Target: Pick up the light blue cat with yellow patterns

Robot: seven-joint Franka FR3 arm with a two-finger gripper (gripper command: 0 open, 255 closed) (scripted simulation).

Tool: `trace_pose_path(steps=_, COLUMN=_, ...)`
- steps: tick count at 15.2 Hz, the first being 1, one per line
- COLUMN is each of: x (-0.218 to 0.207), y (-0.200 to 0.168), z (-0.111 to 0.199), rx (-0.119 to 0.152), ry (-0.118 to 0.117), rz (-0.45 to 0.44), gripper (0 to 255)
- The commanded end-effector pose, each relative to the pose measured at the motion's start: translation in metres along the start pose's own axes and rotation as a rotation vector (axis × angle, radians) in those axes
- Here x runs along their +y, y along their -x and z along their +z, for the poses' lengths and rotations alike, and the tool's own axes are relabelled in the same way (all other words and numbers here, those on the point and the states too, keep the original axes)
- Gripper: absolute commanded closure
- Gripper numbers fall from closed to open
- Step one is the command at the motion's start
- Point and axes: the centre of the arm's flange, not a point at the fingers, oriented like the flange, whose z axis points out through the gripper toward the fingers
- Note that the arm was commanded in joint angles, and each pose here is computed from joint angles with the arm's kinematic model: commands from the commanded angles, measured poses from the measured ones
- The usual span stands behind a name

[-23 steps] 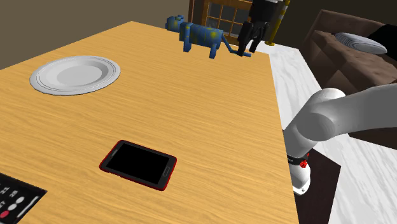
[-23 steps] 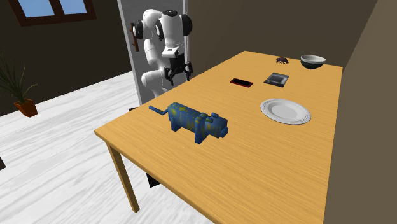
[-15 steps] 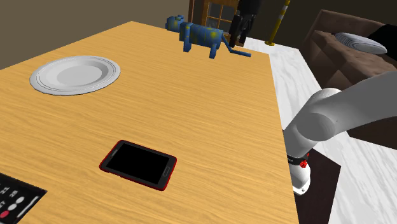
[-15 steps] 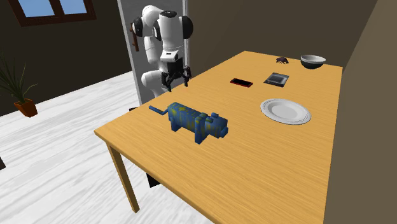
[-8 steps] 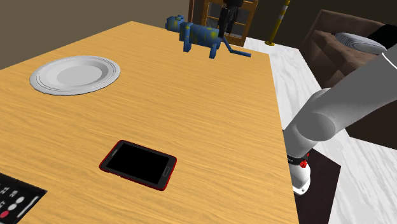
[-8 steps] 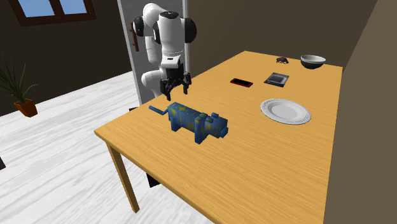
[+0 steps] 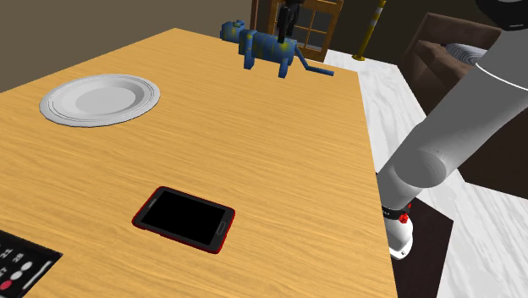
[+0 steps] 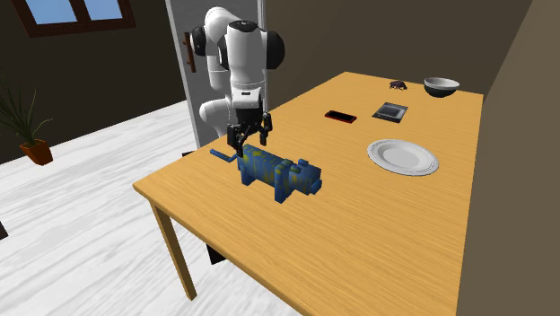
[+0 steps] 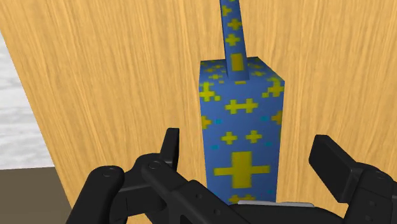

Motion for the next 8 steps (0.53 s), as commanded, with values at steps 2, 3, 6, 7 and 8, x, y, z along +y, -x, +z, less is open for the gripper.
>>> trace_pose_path(steps=2, x=0.002, y=-0.001, z=0.015, rx=0.0, ry=0.001, rz=-0.004, gripper=0)
trace_pose_path(steps=3, x=0.001, y=-0.001, z=0.02, rx=0.0, ry=0.001, rz=-0.004, gripper=0)
trace_pose_path(steps=6, x=0.001, y=-0.001, z=0.034, rx=0.0, ry=0.001, rz=-0.004, gripper=0)
trace_pose_path(steps=7, x=0.001, y=-0.001, z=0.034, rx=0.0, ry=0.001, rz=-0.004, gripper=0)
trace_pose_path(steps=8, x=0.001, y=-0.001, z=0.034, rx=0.0, ry=0.001, rz=-0.004, gripper=255)
